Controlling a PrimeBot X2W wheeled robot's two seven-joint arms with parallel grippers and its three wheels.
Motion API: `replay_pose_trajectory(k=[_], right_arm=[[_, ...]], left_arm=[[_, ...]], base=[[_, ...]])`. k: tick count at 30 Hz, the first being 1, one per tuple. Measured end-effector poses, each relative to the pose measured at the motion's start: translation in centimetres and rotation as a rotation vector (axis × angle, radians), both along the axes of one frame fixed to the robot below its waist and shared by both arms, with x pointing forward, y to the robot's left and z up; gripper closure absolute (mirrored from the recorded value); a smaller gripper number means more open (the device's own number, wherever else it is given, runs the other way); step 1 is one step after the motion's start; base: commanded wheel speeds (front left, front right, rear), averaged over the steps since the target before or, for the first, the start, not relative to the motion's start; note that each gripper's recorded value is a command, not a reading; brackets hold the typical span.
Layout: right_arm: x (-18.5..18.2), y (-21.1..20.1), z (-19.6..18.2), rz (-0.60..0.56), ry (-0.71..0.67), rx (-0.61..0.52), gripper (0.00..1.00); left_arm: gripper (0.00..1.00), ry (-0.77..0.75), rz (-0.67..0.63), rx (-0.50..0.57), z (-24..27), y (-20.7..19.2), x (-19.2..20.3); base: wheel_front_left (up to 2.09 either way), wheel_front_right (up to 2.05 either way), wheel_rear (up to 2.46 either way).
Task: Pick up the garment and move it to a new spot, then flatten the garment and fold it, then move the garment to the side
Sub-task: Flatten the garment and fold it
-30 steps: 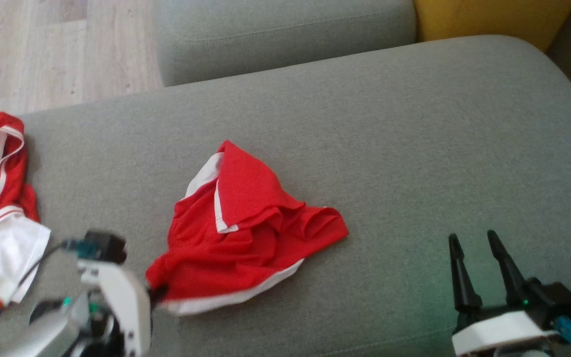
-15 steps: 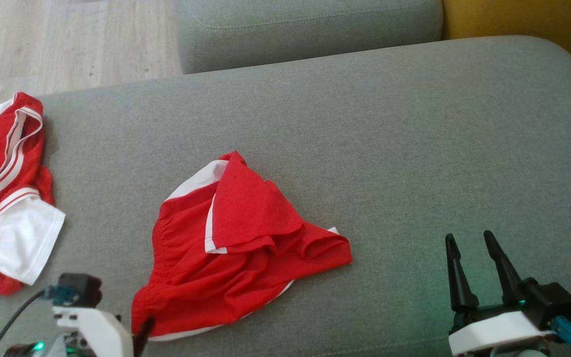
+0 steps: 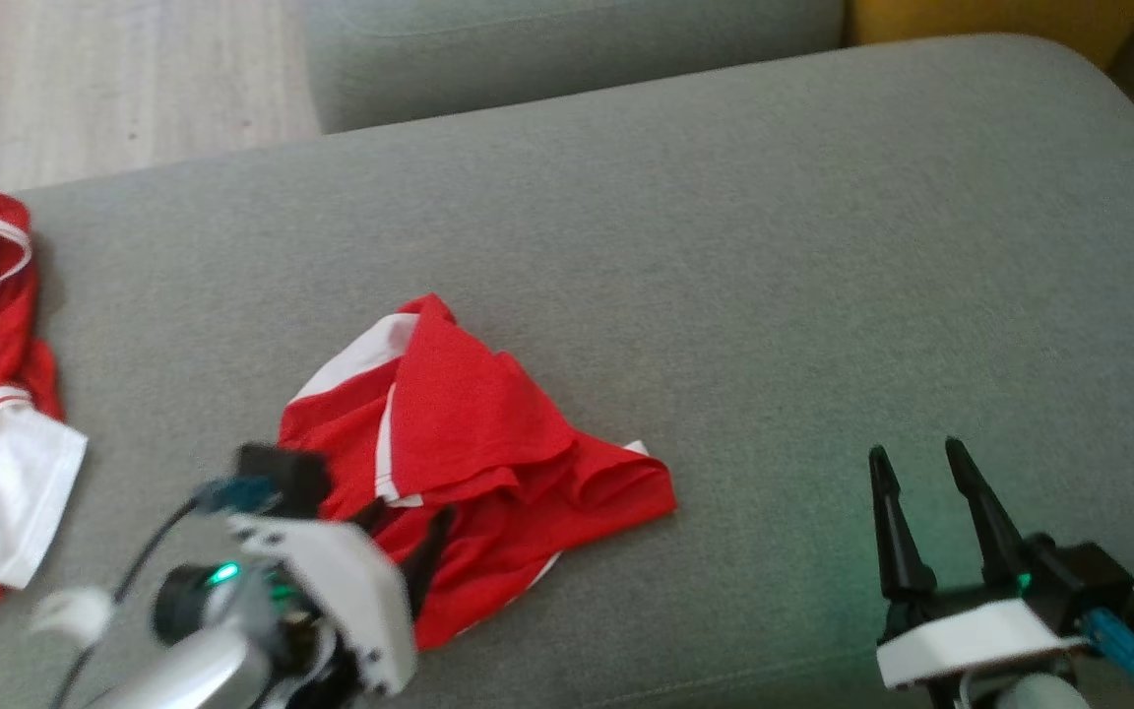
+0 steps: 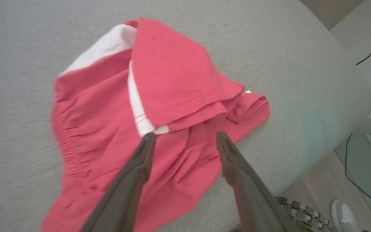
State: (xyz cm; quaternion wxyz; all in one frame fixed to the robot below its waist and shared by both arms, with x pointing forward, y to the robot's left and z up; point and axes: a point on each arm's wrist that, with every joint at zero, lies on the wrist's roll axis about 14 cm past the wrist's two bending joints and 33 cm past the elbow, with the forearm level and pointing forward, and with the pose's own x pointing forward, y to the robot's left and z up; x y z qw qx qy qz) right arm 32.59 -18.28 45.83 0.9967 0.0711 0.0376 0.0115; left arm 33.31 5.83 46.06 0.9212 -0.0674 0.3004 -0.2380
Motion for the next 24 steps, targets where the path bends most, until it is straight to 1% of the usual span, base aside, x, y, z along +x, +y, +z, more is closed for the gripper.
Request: replay_pose_trajectory(k=[2, 4, 6, 9, 12, 14, 15, 17, 19, 22, 23, 24], right_arm=[[0.3, -0.1, 0.3, -0.002, -0.009, -0.002, 0.00], [0.4, -0.4, 0.5, -0.013, -0.014, -0.004, 0.00], [0.2, -0.9, 0.4, -0.029, -0.011, -0.005, 0.00], [-0.2, -1.7, 0.1, -0.056, 0.000, -0.008, 0.00], [-0.4, -2.2, -0.2, -0.073, 0.011, -0.010, 0.00], [-0.5, -2.3, -0.4, -0.076, 0.019, -0.011, 0.00], [-0.4, -2.3, -0.4, -0.076, 0.021, -0.011, 0.00], [-0.4, -2.2, -0.6, -0.074, 0.026, -0.011, 0.00], [-0.3, -2.1, -0.7, -0.070, 0.029, -0.011, 0.00], [-0.3, -2.1, -0.8, -0.070, 0.034, -0.011, 0.00], [-0.3, -2.1, -0.8, -0.070, 0.034, -0.011, 0.00], [-0.3, -2.1, -0.9, -0.070, 0.036, -0.011, 0.00]], left_arm=[[0.00, 0.023, -0.007, 0.006, -1.0, -1.5, 0.7], [0.00, 0.013, 0.020, 0.062, -2.2, -1.2, 2.2], [0.00, 0.000, 0.058, 0.085, -2.7, -0.8, 3.7], [0.00, -0.002, 0.065, 0.100, -3.3, -1.1, 4.5], [0.00, 0.028, 0.072, 0.114, -4.4, -0.9, 4.8], [0.00, 0.086, 0.088, 0.082, -5.4, -1.0, 4.8], [0.15, 0.092, 0.085, 0.075, -5.7, -1.2, 4.7], [1.00, 0.109, 0.077, 0.043, -5.9, -1.9, 4.6], [1.00, 0.110, 0.057, -0.015, -5.5, -3.1, 4.6], [1.00, 0.098, 0.048, -0.136, -3.7, -5.0, 5.3], [1.00, 0.098, 0.048, -0.136, -3.7, -5.0, 5.3], [1.00, 0.076, 0.063, -0.164, -2.9, -5.2, 6.0]], base=[[0.00, 0.00, 0.00], [0.00, 0.00, 0.00], [0.00, 0.00, 0.00], [0.00, 0.00, 0.00], [0.00, 0.00, 0.00], [0.00, 0.00, 0.00], [0.00, 0.00, 0.00], [0.00, 0.00, 0.00], [0.00, 0.00, 0.00], [0.00, 0.00, 0.00], [0.00, 0.00, 0.00], [0.00, 0.00, 0.00]])
